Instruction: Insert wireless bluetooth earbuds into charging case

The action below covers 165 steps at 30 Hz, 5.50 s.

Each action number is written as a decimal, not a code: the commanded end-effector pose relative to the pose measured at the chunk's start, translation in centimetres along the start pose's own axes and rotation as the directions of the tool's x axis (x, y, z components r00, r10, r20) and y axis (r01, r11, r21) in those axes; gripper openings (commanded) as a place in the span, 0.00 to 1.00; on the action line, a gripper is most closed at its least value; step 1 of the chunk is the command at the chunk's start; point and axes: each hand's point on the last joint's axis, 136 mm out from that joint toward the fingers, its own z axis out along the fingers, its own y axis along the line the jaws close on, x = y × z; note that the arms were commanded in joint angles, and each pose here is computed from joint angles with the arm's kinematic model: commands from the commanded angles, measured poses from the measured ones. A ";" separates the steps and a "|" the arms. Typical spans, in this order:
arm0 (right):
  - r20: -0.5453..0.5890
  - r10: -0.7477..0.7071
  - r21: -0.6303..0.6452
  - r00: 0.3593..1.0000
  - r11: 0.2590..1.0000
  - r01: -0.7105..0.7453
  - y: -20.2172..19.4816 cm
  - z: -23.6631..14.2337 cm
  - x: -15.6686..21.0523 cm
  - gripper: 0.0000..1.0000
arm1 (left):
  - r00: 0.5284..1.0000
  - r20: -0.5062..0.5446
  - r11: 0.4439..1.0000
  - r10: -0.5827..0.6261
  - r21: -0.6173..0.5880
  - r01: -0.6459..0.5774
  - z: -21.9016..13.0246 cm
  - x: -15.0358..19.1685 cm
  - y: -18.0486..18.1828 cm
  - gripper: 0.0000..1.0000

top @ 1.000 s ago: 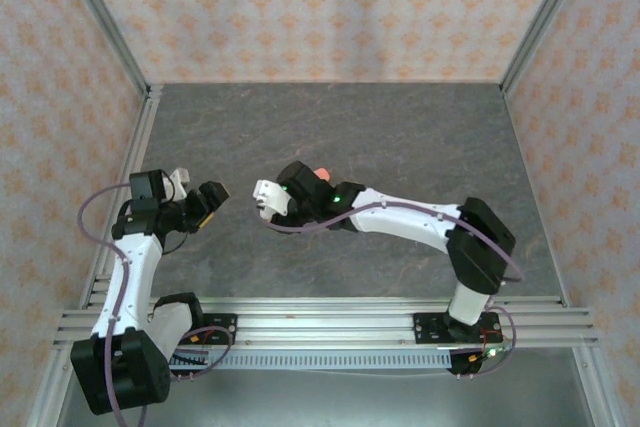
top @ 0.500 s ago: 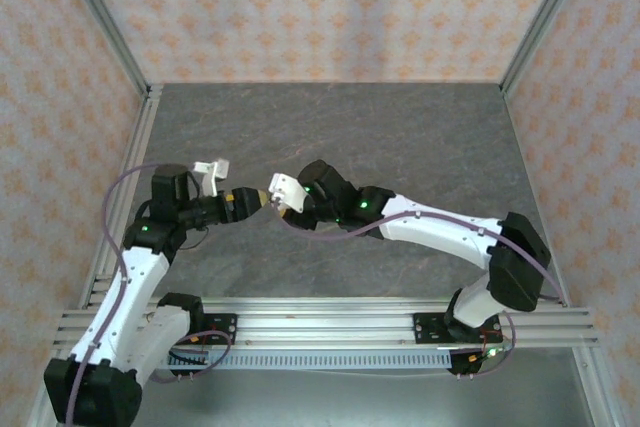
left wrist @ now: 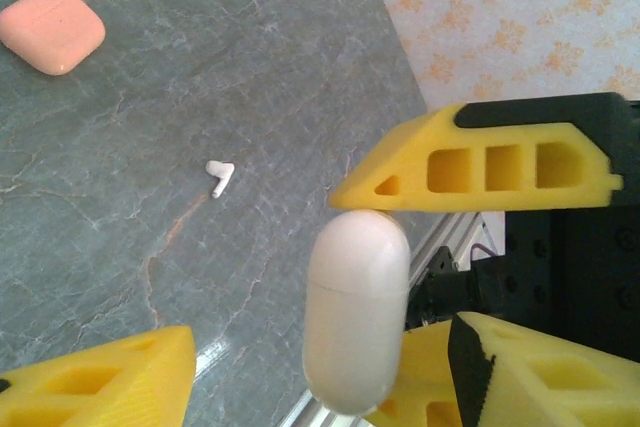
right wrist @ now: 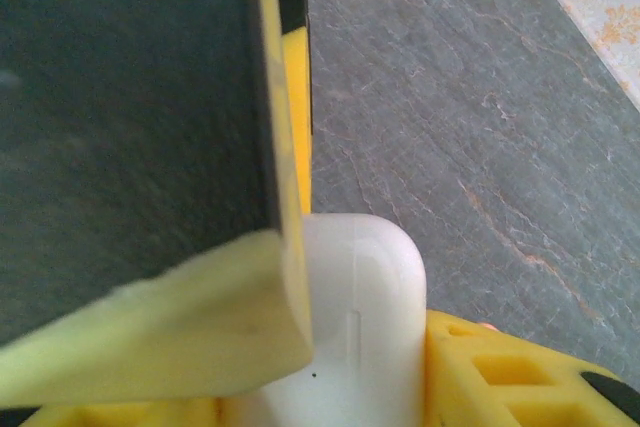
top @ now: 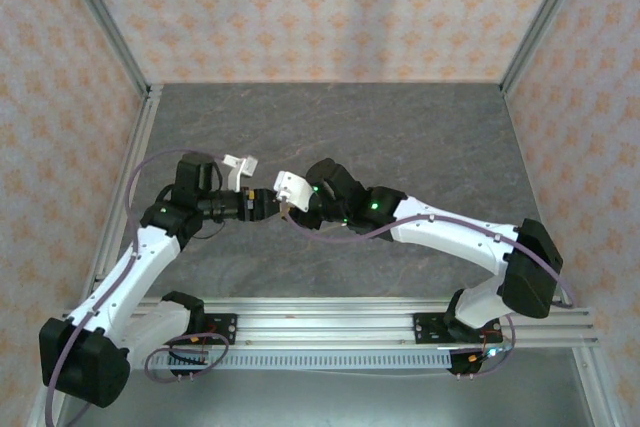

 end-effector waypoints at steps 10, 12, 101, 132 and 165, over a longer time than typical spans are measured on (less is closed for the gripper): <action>0.013 -0.001 -0.012 1.000 1.000 0.001 0.1 -0.7 -0.1 0.46 | 0.996 -0.035 0.995 0.077 0.066 -0.074 1.7 -0.6 -1.7 0.40; 0.001 -0.001 -0.011 1.000 1.000 0.001 0.2 -0.5 0.2 0.46 | 0.996 -0.026 0.995 0.083 0.054 -0.082 1.7 -0.8 -1.6 0.27; 0.187 0.790 -0.226 0.584 0.613 -0.757 -8.5 -6.3 -1.1 0.86 | 0.797 0.396 0.876 0.456 -0.043 -0.480 -2.6 -2.7 -4.6 0.00; -0.079 0.928 0.361 0.364 0.367 -0.857 -12.5 4.0 12.0 0.85 | 0.736 0.404 0.839 0.544 -0.235 -0.491 -4.6 -1.3 -2.0 0.00; -0.370 0.823 0.408 0.431 0.560 -0.721 -5.7 14.1 11.9 0.56 | 0.731 0.403 0.834 0.550 -0.313 -0.454 -5.2 -1.5 -0.7 0.00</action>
